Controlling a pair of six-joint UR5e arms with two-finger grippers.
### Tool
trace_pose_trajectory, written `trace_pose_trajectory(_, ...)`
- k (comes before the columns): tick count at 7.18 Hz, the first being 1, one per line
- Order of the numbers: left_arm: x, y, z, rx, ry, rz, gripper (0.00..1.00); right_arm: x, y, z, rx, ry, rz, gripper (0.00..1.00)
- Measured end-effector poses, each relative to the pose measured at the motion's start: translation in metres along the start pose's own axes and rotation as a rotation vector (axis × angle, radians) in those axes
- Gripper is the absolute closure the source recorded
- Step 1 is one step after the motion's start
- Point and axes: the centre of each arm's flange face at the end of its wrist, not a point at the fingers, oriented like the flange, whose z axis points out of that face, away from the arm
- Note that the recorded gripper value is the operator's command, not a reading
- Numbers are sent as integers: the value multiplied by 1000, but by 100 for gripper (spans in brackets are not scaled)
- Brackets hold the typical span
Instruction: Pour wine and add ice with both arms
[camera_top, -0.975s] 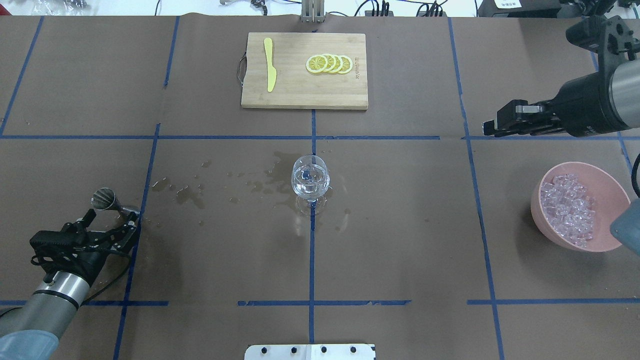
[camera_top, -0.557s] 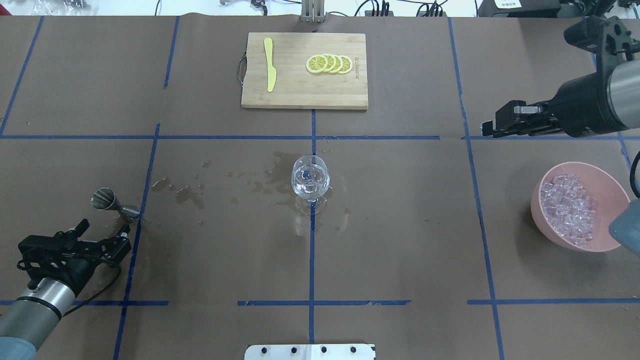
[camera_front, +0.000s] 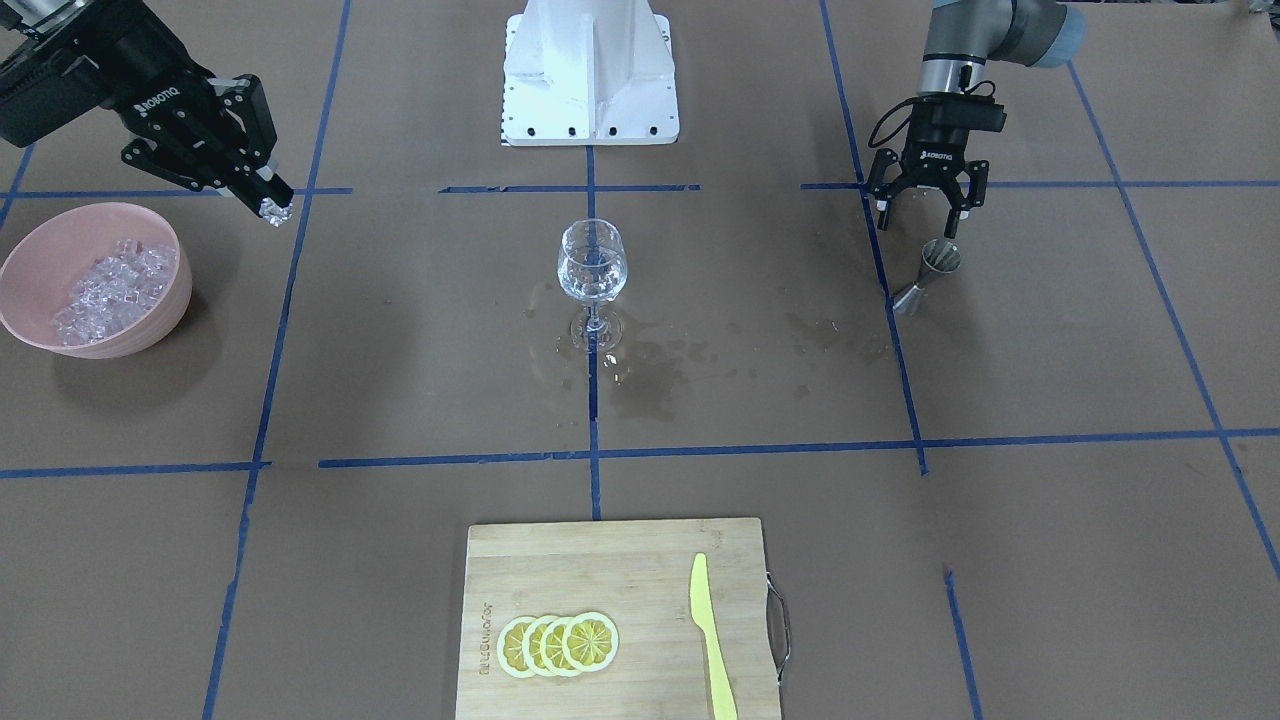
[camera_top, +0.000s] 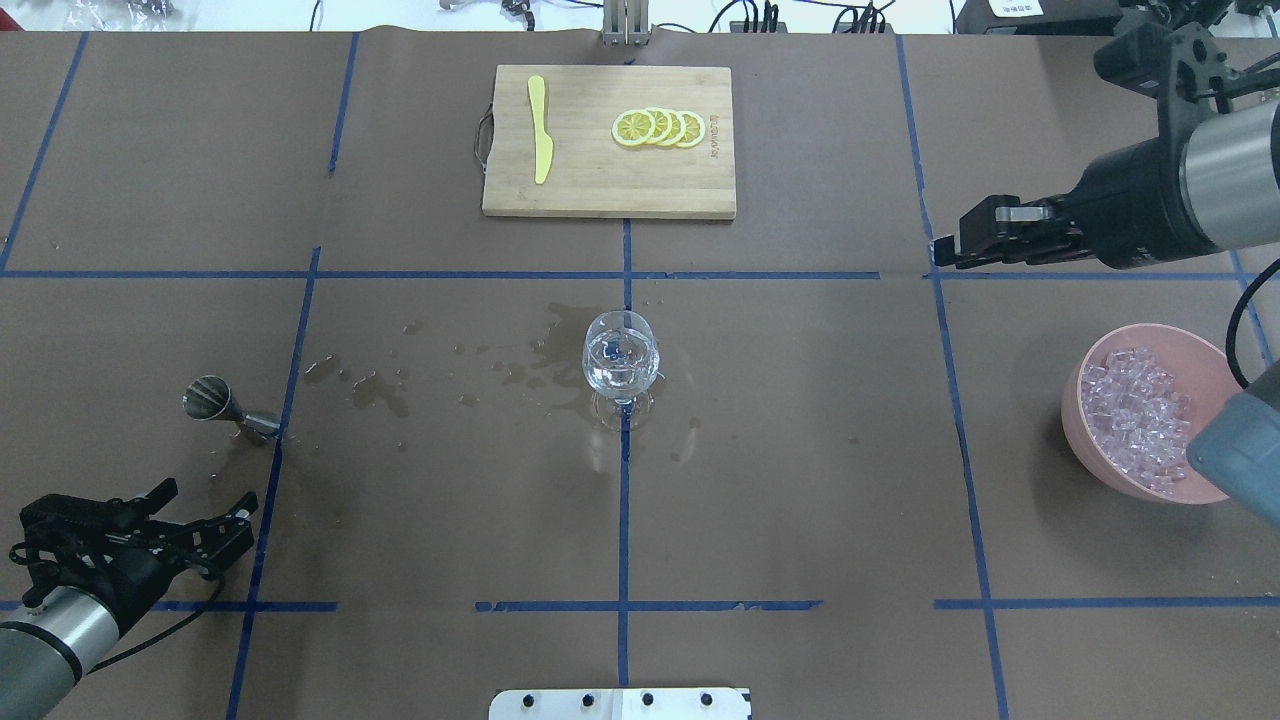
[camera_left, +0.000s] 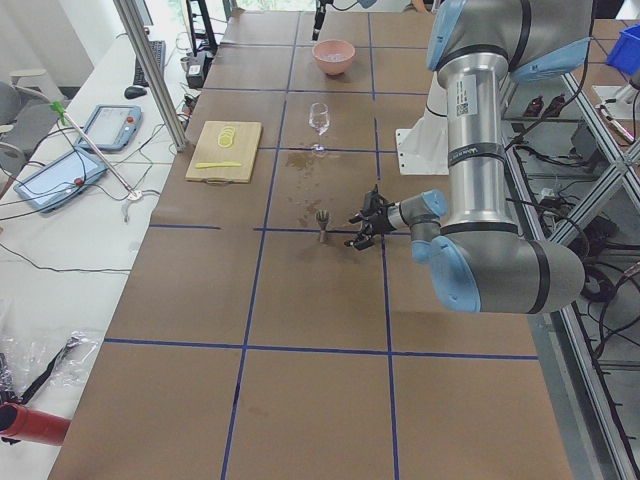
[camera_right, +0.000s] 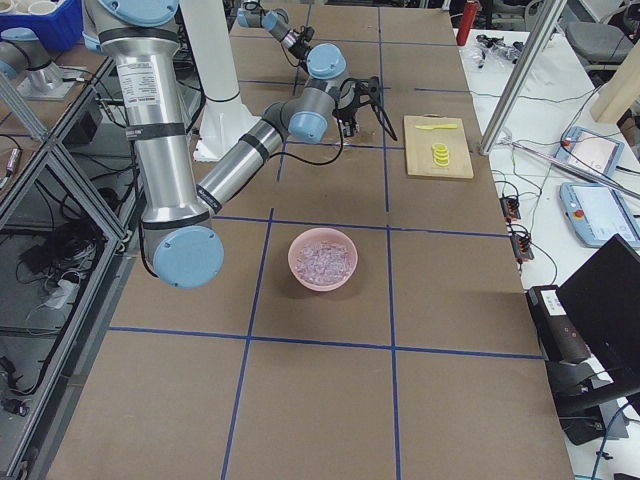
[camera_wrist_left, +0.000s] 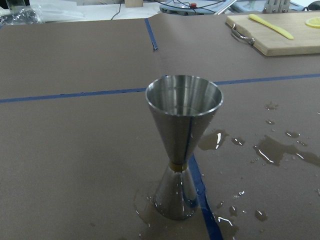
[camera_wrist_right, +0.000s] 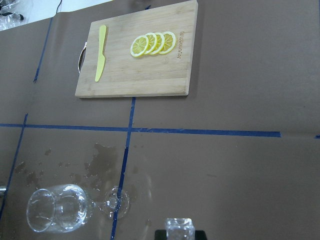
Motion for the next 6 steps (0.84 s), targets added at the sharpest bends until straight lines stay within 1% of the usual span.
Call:
trace_pose_trajectory(2, -1, -10, -23, -95, 31, 0, 0, -25, -2, 19, -2, -17, -24, 100)
trace_pose_trajectory(3, -1, -14, -32, -144, 36, 7, 0, -45, -1, 35, -4, -28, -29, 100)
trace_pose_trajectory(4, 0, -18, -41, -193, 32, 19, 0, -66, 1, 51, -7, -41, -28, 100)
trace_pose_trajectory(6, 16, -32, -62, -310, 15, 49, 0, -104, 7, 72, -12, -65, -16, 100)
